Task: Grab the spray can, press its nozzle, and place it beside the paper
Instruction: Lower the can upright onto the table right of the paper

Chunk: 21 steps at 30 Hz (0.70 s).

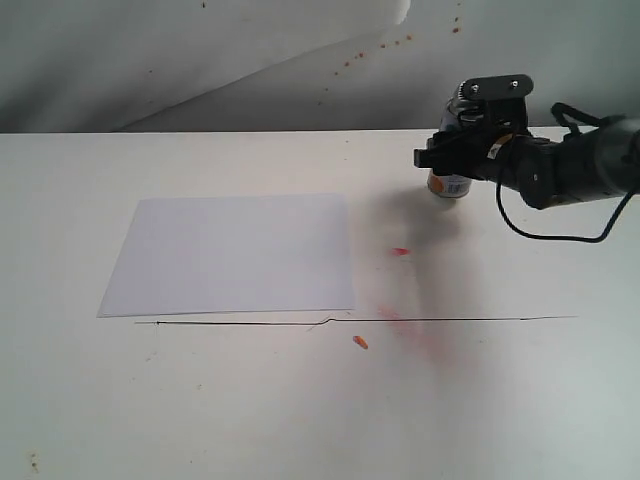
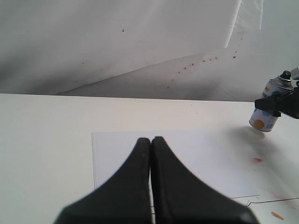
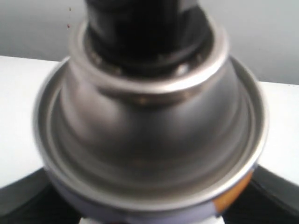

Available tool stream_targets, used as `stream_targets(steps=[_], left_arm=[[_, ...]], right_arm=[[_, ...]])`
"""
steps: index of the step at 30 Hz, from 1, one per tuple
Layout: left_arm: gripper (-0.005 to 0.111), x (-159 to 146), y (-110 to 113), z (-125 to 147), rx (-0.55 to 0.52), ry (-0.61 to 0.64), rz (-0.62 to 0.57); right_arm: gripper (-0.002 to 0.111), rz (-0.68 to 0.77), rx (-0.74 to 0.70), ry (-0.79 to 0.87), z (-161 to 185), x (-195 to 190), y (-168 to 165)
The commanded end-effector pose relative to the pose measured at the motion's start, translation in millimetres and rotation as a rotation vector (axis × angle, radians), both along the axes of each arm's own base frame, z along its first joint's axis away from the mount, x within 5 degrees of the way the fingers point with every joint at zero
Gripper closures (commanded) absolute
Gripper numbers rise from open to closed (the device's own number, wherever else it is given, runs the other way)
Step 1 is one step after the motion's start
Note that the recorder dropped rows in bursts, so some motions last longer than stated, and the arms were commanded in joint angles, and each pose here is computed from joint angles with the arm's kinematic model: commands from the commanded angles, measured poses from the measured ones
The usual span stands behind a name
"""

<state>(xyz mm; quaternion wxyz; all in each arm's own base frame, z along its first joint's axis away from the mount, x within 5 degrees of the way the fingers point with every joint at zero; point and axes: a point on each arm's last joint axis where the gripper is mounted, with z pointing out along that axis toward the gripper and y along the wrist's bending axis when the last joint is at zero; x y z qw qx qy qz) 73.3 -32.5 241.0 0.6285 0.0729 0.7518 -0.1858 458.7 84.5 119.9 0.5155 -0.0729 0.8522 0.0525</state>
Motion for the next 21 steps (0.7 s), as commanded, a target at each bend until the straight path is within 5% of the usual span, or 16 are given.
stream_targets(steps=[1,9,11,15,21], left_arm=[[0.107,-1,0,-1,0.013,-0.003,-0.007],[0.107,-1,0,-1,0.016,-0.005,-0.005],[0.107,-1,0,-1,0.016,-0.005,-0.005],[0.107,-1,0,-1,0.016,-0.005,-0.005],[0.107,-1,0,-1,0.016,-0.005,-0.005]], right_arm=[[0.108,-0.032,0.049,-0.057,0,7,-2],[0.108,-0.032,0.046,-0.044,-9,7,-2],[0.100,-0.021,0.035,-0.039,-9,6,-2],[0.070,0.008,0.008,-0.033,-10,6,0],[0.009,-0.005,0.022,-0.021,-11,5,0]])
